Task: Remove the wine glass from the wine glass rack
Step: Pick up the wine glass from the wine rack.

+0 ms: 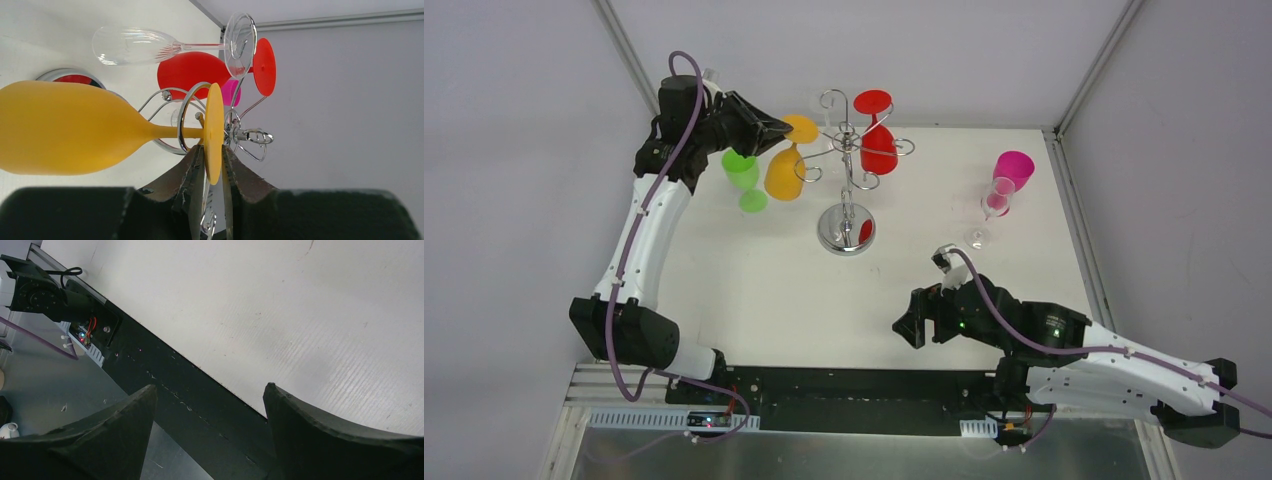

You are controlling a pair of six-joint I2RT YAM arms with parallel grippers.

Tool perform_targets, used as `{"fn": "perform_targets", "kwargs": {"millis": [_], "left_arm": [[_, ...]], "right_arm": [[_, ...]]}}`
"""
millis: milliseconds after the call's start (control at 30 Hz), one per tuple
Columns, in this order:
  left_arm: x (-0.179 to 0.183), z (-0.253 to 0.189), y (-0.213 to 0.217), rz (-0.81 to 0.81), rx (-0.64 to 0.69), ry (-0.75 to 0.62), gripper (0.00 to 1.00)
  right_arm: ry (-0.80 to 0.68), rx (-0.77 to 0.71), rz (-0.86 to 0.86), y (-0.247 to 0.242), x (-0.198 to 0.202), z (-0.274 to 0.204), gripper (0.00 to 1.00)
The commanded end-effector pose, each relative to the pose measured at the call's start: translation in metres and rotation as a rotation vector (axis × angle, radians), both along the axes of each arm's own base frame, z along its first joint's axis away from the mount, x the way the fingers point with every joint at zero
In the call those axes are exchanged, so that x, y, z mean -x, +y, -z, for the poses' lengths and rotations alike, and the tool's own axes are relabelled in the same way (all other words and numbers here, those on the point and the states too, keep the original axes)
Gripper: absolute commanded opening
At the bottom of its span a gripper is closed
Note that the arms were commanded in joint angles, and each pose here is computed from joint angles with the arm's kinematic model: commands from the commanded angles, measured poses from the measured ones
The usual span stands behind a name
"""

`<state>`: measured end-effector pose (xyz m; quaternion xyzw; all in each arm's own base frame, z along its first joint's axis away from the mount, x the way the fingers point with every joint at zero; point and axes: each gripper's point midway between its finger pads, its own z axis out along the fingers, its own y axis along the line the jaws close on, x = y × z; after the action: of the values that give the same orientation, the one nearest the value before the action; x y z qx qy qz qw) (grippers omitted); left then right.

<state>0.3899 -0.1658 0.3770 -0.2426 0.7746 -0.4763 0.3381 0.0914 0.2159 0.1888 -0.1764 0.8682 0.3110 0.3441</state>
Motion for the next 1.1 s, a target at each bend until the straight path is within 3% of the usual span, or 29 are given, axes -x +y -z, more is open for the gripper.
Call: {"fn": "perform_targets", "kwargs": {"millis": [0,233,400,1067], "left_arm": [[0.000,-0.020,-0.006,0.021,-0.004,-0.076,0.19],[-0.001,-0.024,-0.006,0.022,-0.002,-0.083,0.13],[-0.001,-0.024,-0.007,0.029,-0.002,-0.086,0.00],[-0.003,-0.030,0.000,0.017,-0.022,-0.108,0.00]], "right_arm": [[-0.007,-0.039,0.016,0.003,-0.003,-0.006,0.82],[-0.012,-0.036,0.015,0.003,-0.003,-0.007,0.81],[-0.011,-0.033,0.012,0.005,-0.003,-0.006,0.81],[-0.012,-0.025,0.010,0.006,-0.004,-0.004,0.81]]}}
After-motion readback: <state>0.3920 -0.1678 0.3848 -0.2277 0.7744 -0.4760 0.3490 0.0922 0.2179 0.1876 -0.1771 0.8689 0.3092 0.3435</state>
